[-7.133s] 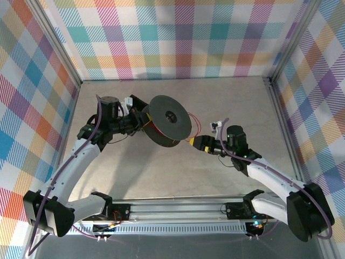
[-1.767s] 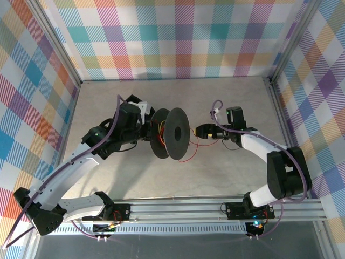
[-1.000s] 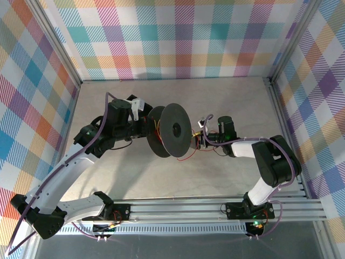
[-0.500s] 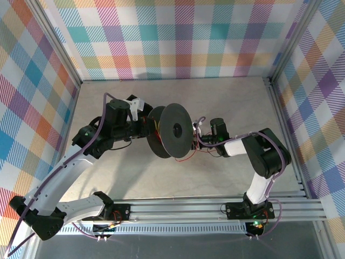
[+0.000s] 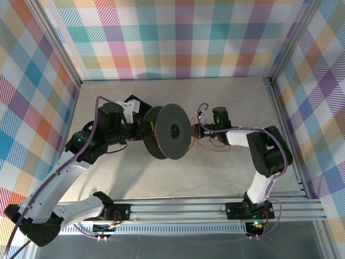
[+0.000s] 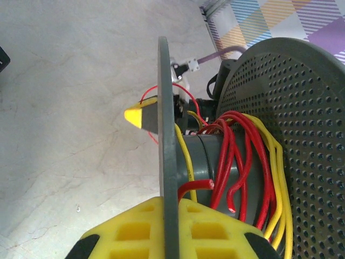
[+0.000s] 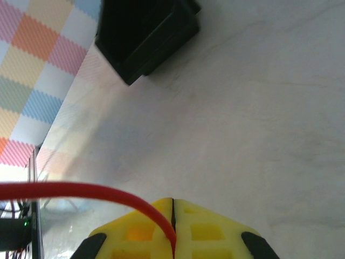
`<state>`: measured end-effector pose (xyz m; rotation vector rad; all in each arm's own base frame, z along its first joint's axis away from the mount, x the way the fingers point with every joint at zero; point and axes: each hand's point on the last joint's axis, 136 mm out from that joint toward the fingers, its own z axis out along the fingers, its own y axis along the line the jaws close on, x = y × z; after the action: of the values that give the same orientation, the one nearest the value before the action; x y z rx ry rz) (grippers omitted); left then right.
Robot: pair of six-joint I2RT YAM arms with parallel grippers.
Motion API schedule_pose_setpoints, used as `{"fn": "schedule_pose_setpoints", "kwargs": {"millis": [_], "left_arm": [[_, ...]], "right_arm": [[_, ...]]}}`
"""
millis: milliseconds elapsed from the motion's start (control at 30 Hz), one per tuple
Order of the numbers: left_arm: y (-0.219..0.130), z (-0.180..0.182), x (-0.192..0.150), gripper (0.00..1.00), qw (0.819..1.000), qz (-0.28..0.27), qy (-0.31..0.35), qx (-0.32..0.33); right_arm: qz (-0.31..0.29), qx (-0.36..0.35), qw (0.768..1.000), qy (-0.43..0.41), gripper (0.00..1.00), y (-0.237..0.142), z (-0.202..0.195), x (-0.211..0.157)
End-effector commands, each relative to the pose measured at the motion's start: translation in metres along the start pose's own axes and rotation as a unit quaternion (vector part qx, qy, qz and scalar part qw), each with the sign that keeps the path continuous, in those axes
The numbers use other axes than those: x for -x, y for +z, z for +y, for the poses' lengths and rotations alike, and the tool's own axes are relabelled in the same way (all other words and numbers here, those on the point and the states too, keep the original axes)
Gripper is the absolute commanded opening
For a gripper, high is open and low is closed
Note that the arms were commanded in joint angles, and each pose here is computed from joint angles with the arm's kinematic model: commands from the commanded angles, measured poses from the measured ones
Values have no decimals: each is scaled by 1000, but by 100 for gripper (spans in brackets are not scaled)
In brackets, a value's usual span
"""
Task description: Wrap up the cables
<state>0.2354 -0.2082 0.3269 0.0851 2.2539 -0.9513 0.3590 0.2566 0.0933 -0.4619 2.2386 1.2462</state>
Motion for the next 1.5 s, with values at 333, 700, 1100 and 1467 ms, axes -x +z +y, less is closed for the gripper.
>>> {"fn": "schedule_pose_setpoints", "kwargs": {"millis": [333,700,1100,1467], "left_arm": [[-25,-24,-11,0,997,3,28,-75],[13,-15,-58,0,994,65,82,-23],[84,23,-98,0,977,114,133,119],[128,58,-62,0,973,86,78,202]], "right_arm": [[49,-94,983,152,0,-8,-69,28],[31,-157,974,161,0,-35,-71,120],[-20,-126,987,101,0,-70,31,213],[-17,-69,996,61,0,-78,143,229]]}}
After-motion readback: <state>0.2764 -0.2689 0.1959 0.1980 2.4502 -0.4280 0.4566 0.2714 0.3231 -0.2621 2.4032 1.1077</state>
